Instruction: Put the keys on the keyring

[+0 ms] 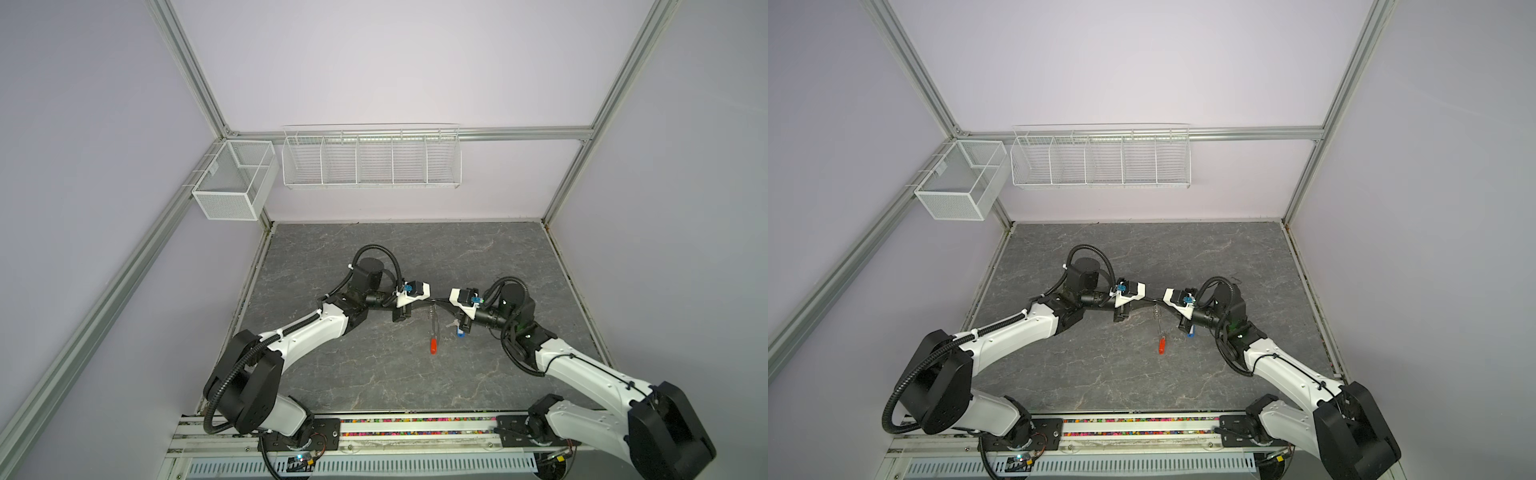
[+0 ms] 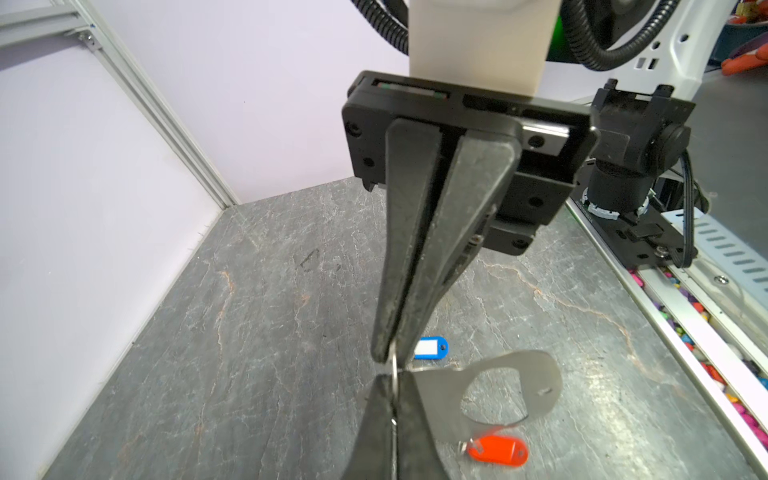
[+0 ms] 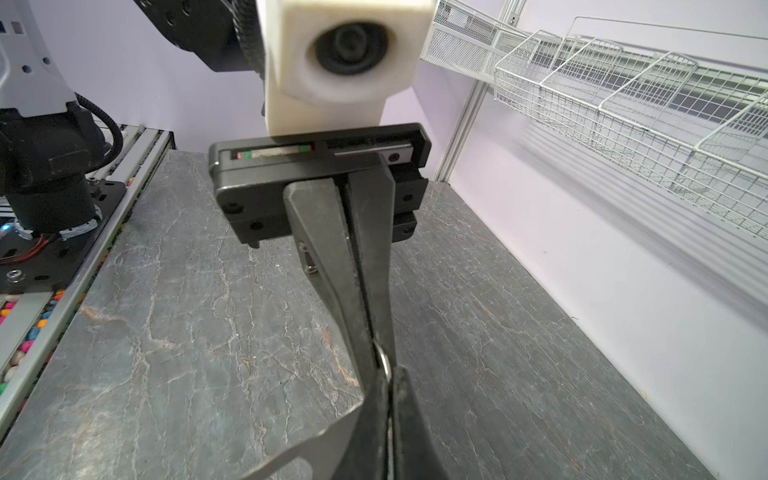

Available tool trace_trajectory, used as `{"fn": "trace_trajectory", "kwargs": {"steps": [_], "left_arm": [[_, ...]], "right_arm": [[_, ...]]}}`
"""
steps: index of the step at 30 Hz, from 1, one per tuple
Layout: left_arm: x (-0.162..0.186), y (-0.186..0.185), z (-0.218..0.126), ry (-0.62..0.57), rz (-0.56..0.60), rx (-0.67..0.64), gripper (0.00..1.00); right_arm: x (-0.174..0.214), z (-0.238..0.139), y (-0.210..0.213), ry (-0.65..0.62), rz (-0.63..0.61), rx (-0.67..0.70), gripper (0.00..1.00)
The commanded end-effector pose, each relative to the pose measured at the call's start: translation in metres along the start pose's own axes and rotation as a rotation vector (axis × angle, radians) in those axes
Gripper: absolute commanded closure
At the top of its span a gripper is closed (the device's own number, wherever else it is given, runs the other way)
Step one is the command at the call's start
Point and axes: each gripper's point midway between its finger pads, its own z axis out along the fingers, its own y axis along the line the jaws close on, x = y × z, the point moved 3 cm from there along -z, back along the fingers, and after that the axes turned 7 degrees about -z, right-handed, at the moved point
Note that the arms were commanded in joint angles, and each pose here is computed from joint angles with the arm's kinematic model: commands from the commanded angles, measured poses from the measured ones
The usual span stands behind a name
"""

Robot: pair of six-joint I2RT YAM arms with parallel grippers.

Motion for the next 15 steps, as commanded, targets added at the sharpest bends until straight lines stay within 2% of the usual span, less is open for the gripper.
{"fn": "trace_trajectory", "kwargs": {"steps": [1, 3, 6, 7, 12, 15], "left_arm": [[-0.006, 0.004, 0.002, -0.002, 0.04, 0.008, 1.0], [-0.005, 0.006, 0.001, 0.017, 0.069, -0.007, 1.0], [0.001, 0.009, -0.003, 0.091, 0.144, -0.037, 1.0], [0.002, 0.01, -0.005, 0.112, 0.172, -0.054, 1.0], [0.007, 0.012, -0.013, 0.191, 0.304, -0.091, 1.0], [0.006, 0.012, -0.016, 0.195, 0.369, -0.11, 1.0]], "right_arm": [[0.005, 0.001, 0.005, 0.0, 0.005, -0.02, 0.92], [0.006, 0.002, 0.001, 0.013, 0.025, 0.002, 0.85], [0.009, -0.002, -0.008, 0.041, 0.069, 0.063, 0.63], [0.009, -0.005, -0.01, 0.047, 0.087, 0.079, 0.58], [0.021, -0.028, -0.026, 0.132, 0.262, 0.259, 0.43], [0.041, -0.042, -0.03, 0.25, 0.373, 0.359, 0.41]]}}
